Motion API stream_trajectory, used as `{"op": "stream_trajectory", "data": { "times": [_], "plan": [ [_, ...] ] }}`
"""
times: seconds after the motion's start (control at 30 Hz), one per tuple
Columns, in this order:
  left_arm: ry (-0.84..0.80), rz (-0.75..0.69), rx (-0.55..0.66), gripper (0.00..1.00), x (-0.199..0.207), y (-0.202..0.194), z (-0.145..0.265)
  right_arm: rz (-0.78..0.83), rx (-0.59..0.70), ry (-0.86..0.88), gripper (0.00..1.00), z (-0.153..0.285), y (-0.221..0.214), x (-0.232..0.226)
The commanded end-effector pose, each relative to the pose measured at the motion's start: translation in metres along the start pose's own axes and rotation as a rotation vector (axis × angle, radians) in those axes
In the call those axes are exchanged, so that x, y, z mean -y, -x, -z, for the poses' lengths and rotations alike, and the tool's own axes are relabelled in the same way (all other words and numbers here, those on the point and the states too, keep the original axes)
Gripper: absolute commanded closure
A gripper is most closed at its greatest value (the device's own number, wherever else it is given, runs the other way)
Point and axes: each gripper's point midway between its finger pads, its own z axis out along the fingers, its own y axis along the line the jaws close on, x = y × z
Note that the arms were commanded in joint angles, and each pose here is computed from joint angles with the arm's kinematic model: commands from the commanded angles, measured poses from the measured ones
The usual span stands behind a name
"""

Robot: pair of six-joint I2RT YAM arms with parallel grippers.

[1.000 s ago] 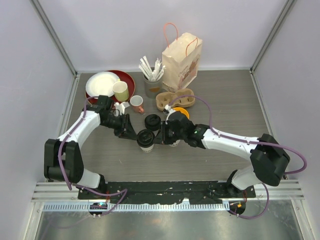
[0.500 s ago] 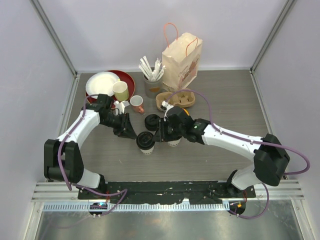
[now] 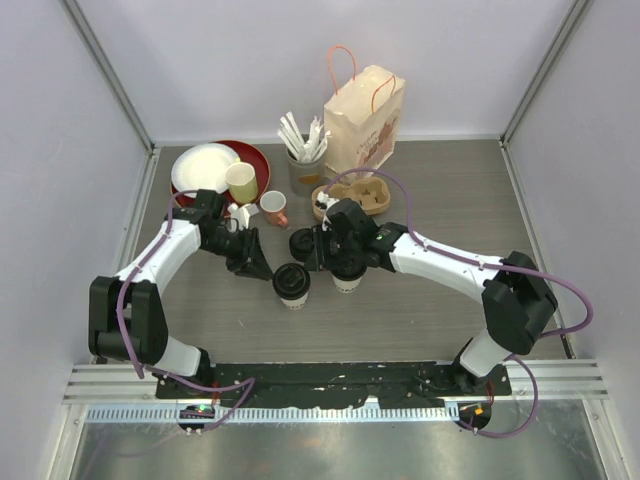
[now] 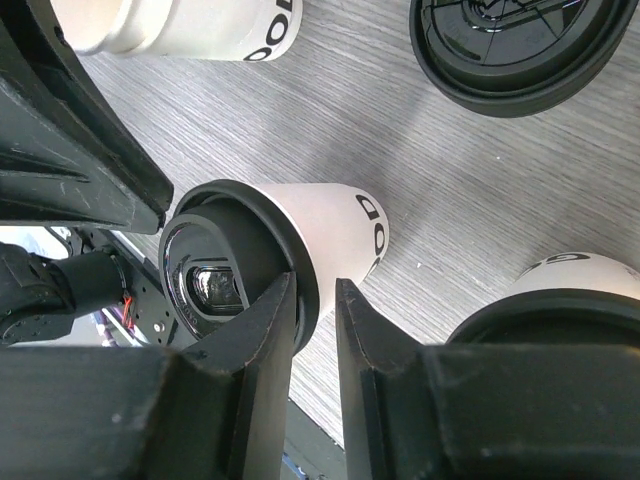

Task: Pack the takeout coffee

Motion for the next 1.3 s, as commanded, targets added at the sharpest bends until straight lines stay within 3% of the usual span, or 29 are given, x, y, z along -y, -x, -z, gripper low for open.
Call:
{"op": "stream_trajectory", "data": {
  "times": [0.0, 0.27, 0.83, 1.27],
  "plan": [
    [-0.011, -0.030, 0.007, 0.75, 0.005, -0.003, 0.001, 0.034, 0.017, 0.039, 0.72, 0.003, 0.009, -0.010],
    [-0.009, -0.057, -0.031, 0.78, 0.007, -0.013, -0.001, -0.005, 0.015, 0.063, 0.73, 0.004, -0.002, -0.008],
    [0.020, -0.119, -0.028, 0.82, 0.016, 0.023, -0.001, -0.048, -0.008, 0.033, 0.78, 0.028, -0.039, -0.016],
    [0.065, -0.121, -0.045, 0.78, 0.017, 0.017, 0.017, 0.009, 0.041, 0.055, 0.71, 0.023, 0.001, -0.023]
  ]
}}
